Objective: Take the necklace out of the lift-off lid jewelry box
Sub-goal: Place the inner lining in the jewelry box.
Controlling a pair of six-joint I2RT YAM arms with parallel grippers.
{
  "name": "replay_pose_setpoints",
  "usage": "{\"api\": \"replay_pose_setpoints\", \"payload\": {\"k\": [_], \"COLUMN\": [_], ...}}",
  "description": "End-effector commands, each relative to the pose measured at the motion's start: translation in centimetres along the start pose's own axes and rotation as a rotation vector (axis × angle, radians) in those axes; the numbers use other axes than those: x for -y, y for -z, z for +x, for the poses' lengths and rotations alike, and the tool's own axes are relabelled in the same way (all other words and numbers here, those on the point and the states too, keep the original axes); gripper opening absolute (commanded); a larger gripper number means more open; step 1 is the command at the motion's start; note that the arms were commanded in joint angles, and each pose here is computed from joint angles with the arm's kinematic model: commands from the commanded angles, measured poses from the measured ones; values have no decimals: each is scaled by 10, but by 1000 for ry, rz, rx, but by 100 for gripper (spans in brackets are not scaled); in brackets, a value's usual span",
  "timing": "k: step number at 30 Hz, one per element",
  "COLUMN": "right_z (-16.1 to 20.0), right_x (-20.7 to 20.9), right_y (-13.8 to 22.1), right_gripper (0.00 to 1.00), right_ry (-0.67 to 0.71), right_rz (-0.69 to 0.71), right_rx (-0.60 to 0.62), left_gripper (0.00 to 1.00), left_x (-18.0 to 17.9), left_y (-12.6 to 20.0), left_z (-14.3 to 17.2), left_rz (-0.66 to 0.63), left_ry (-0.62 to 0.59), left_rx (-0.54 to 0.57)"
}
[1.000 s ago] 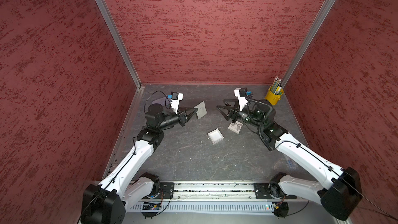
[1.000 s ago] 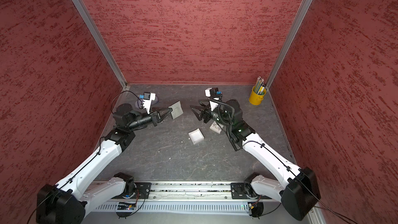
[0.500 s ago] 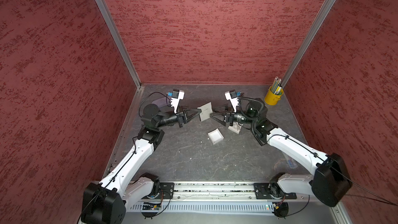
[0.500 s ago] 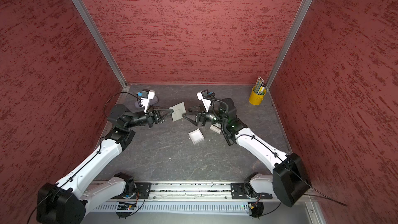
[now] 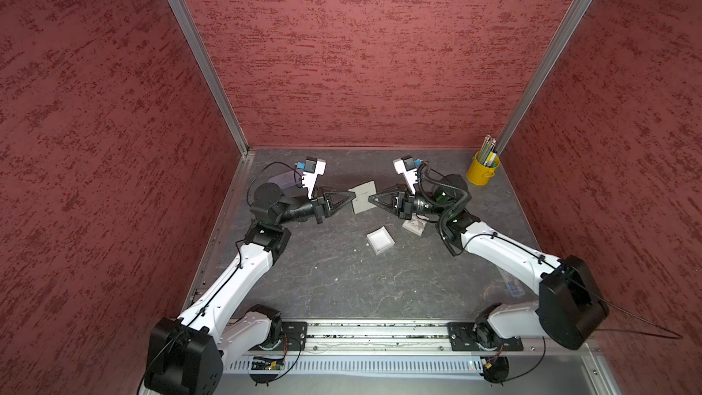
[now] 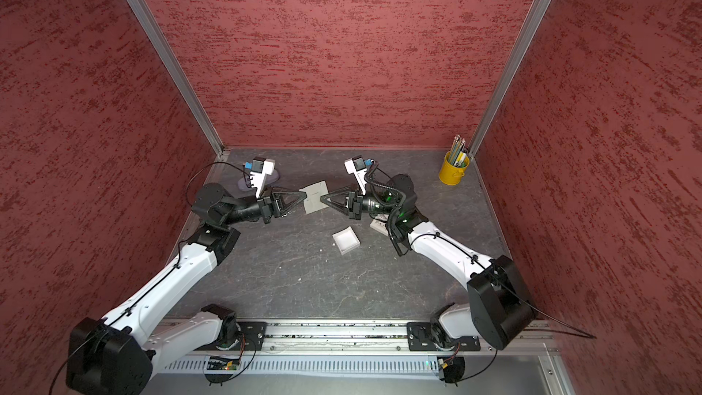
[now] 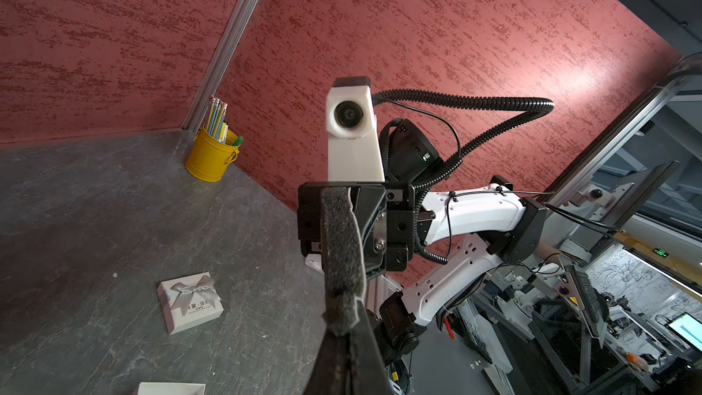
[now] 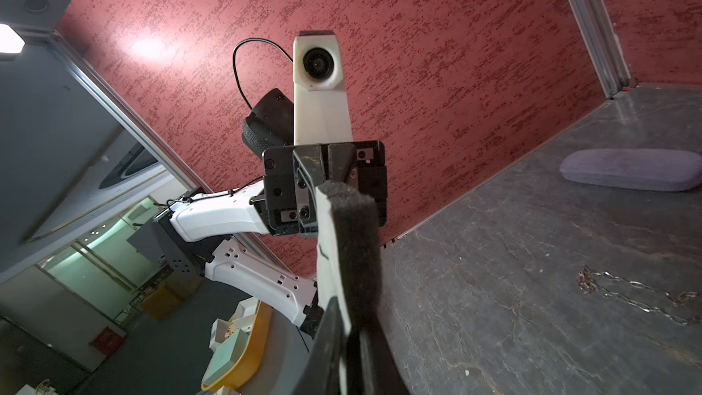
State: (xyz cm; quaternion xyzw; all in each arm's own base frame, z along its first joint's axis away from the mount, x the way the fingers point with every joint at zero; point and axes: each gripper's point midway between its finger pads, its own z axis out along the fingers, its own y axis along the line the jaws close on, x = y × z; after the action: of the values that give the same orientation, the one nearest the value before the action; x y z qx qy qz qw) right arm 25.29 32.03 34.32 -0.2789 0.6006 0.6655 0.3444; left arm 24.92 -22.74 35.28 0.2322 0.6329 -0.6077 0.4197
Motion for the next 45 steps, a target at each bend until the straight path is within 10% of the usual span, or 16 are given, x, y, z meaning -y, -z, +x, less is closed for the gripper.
{"api": "replay_pose_setpoints", "payload": {"k": [1,5,12,25,45], "right_z": [-3,4,35,157,178], "right_x": [-1,21,96,153,184], "right_y": [4,8,36,98,97], "right_gripper": [3,1,3,5,0], "right_ry": [-2,-36,-133,-338,-374], "right_rz": [18,120,542,881,922], "right_rx": [32,47,-10,-346,-408], "left_gripper": [36,70,74,52,5], "left_x": [-19,-31,-68,-135,-195], "left_y": [1,4,16,-5,-33], "left_z": [13,16,40,173,219], "left_rz": [-62,-119,-301,-616,-723], "left_ry": [69,104,206,454,604], "left_rx": [-11,15,20,-109,-62]}}
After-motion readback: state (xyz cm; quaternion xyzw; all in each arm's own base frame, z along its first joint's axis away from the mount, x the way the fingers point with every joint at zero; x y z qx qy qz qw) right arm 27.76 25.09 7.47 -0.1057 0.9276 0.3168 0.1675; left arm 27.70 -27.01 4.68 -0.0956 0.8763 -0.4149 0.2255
